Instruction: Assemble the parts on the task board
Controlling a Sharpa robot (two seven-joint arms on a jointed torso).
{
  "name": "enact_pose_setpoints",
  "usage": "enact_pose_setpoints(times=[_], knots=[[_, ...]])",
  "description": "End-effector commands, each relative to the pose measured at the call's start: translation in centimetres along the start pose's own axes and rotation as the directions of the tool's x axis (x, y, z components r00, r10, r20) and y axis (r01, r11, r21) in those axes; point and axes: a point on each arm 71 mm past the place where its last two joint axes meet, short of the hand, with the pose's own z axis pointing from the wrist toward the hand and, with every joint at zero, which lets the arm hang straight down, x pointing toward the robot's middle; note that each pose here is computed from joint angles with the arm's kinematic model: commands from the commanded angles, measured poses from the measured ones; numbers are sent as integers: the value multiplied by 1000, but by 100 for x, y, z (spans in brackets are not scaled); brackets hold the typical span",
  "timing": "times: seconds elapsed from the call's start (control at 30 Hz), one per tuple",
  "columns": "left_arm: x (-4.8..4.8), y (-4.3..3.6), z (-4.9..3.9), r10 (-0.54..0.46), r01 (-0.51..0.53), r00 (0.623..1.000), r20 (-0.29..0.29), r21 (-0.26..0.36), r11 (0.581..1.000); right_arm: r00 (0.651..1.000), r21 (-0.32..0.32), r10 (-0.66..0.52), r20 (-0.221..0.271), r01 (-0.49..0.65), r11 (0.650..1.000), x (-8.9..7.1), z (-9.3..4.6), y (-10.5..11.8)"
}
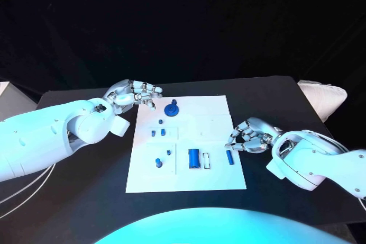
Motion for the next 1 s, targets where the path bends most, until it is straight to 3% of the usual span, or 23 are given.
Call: enact_pose_setpoints(times=[0.03,0.33,0.77,1.0], knots=[[19,0,-2,-8,8,1000,-7,12,1000,996,-19,-86,-8,86,996,-39,-35,-65],[30,35,-14,-13,13,1000,-10,7,1000,979,24,-201,-11,202,979,-17,-80,-208],[29,53,-27,-16,16,1000,-12,4,1000,967,75,-250,-43,253,965,187,-8,-234],[30,55,-30,-16,16,1000,-13,3,1000,966,65,-250,-65,254,965,283,21,-184]])
